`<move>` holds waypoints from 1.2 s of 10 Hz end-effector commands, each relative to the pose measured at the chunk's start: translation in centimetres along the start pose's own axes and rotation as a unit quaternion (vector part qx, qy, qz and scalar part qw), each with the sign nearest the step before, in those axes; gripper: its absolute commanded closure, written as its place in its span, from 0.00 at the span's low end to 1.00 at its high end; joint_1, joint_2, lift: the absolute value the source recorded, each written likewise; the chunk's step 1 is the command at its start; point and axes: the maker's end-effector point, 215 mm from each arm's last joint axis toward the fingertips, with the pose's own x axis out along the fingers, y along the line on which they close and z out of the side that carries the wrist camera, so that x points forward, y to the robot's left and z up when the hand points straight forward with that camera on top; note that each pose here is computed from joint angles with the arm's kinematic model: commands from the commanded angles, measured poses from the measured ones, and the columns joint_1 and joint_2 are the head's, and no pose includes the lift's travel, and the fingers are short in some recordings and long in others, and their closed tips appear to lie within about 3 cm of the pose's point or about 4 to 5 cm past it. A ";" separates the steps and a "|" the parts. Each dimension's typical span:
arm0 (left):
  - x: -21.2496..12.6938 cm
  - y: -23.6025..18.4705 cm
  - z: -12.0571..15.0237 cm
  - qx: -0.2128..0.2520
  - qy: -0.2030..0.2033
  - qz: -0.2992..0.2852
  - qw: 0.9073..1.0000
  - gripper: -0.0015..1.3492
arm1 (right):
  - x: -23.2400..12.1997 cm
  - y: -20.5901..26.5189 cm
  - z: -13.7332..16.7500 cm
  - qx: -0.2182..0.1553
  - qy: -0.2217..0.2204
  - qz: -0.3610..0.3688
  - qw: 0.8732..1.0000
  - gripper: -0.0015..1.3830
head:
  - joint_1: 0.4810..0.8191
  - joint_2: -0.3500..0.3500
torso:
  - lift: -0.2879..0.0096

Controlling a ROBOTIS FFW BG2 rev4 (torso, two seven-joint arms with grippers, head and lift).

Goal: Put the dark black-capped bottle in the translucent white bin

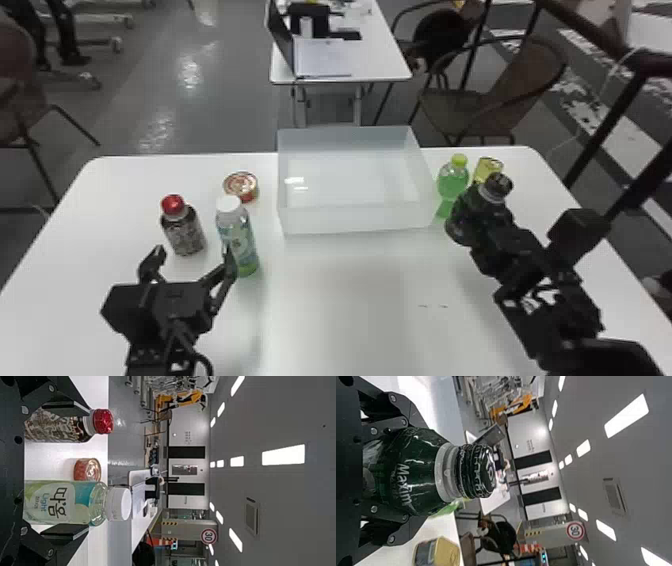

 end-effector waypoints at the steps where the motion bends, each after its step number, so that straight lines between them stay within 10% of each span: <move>1: 0.1 -0.5 0.1 -0.007 0.001 -0.003 1.000 0.19 | 3.1 2.3 1.9 0.006 -0.015 0.045 0.999 0.60 | 0.63 0.52 | 0.65; 7: 0.3 -0.6 -0.3 -0.018 0.006 -0.001 1.000 0.19 | 9.9 5.2 3.6 0.001 -0.067 0.163 0.984 0.58 | 0.63 0.61 | 0.65; 12: 0.6 -0.8 -0.2 -0.023 0.005 -0.004 1.000 0.19 | 13.0 3.6 0.4 -0.018 -0.027 0.179 0.983 0.55 | 0.63 0.60 | 0.65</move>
